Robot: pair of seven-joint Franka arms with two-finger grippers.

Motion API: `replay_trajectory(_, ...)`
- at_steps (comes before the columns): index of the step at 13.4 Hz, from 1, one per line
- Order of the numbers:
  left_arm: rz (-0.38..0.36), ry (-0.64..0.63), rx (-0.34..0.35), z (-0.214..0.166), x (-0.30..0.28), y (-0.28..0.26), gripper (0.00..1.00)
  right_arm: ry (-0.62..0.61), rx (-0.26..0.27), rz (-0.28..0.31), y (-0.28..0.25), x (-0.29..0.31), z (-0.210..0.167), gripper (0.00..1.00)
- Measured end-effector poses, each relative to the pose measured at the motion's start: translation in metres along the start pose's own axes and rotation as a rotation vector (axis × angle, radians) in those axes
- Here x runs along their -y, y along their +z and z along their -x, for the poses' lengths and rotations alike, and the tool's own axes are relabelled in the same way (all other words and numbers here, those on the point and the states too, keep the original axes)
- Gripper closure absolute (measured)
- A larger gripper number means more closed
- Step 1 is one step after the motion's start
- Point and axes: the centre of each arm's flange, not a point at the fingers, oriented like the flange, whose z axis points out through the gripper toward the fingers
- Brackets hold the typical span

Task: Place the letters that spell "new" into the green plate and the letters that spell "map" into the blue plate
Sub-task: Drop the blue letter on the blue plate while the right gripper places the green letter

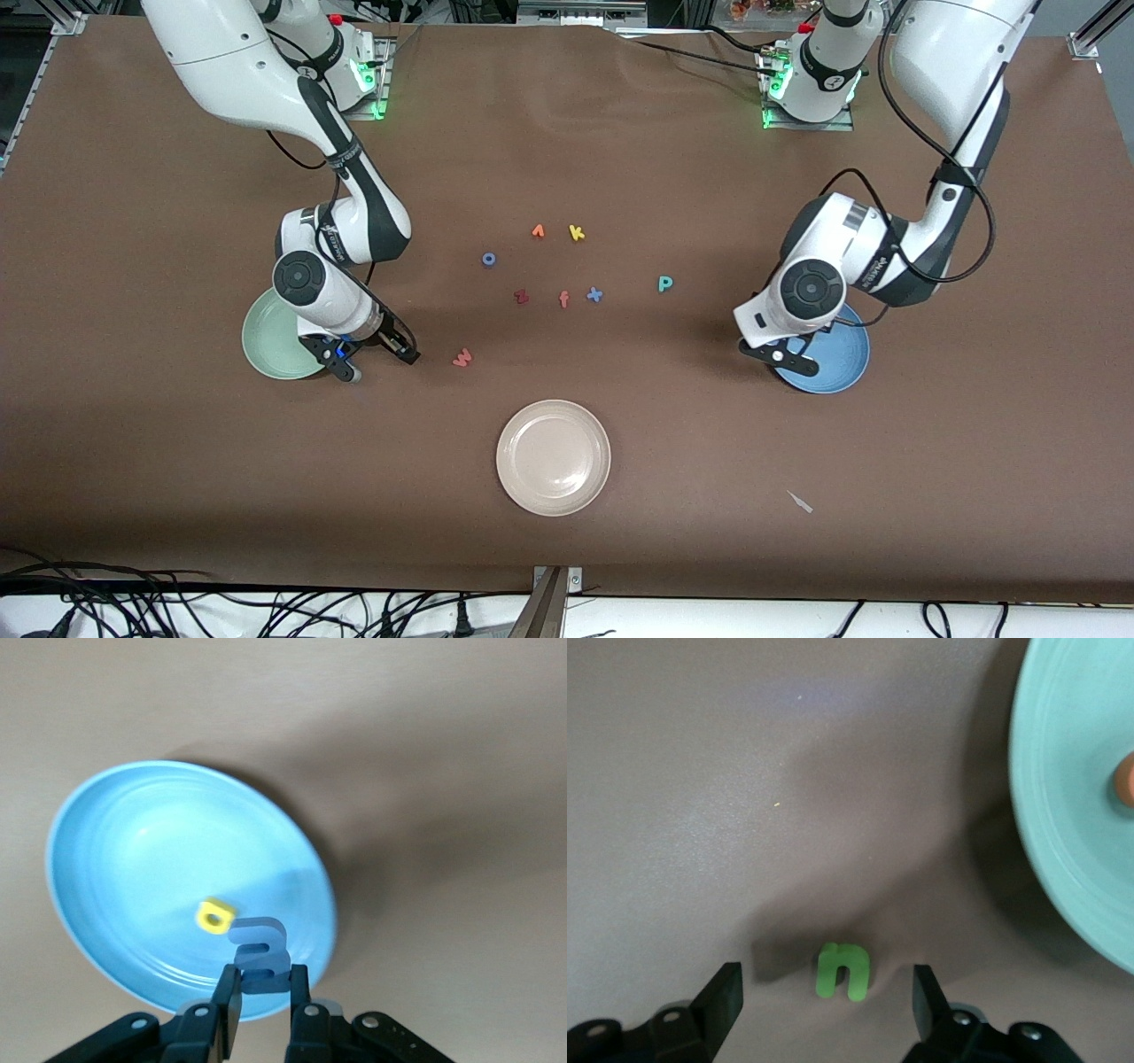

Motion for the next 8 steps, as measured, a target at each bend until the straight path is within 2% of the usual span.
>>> replay_trajectory(1, 0.002, 0.002, -0.002, 0.0, 0.005, 0.001, 0.74, 0.0, 0.001, 0.001, 0.001, 0.0, 0.0, 0.26)
replay_trajectory(2, 0.004, 0.007, -0.003, 0.0, 0.006, 0.002, 0.7, -0.001, 0.001, 0.001, 0.001, 0.0, 0.0, 0.27)
replay_trajectory(3, 0.004, 0.009, -0.003, -0.001, 0.006, 0.002, 0.63, -0.001, 0.002, 0.003, 0.002, 0.0, 0.0, 0.35)
replay_trajectory(4, 0.005, 0.011, -0.004, -0.001, 0.004, 0.002, 0.51, -0.001, 0.003, 0.004, 0.003, -0.001, 0.0, 0.47)
replay_trajectory(5, 0.006, 0.013, -0.005, -0.001, 0.001, 0.001, 0.42, -0.001, 0.003, 0.005, 0.003, -0.001, 0.0, 0.47)
replay_trajectory(6, 0.016, 0.003, -0.007, -0.001, -0.006, -0.001, 0.31, -0.001, 0.003, 0.004, 0.003, -0.001, 0.0, 0.52)
replay_trajectory(8, 0.084, -0.072, -0.006, -0.001, -0.035, -0.01, 0.11, 0.0, 0.003, 0.005, 0.001, -0.001, 0.0, 0.74)
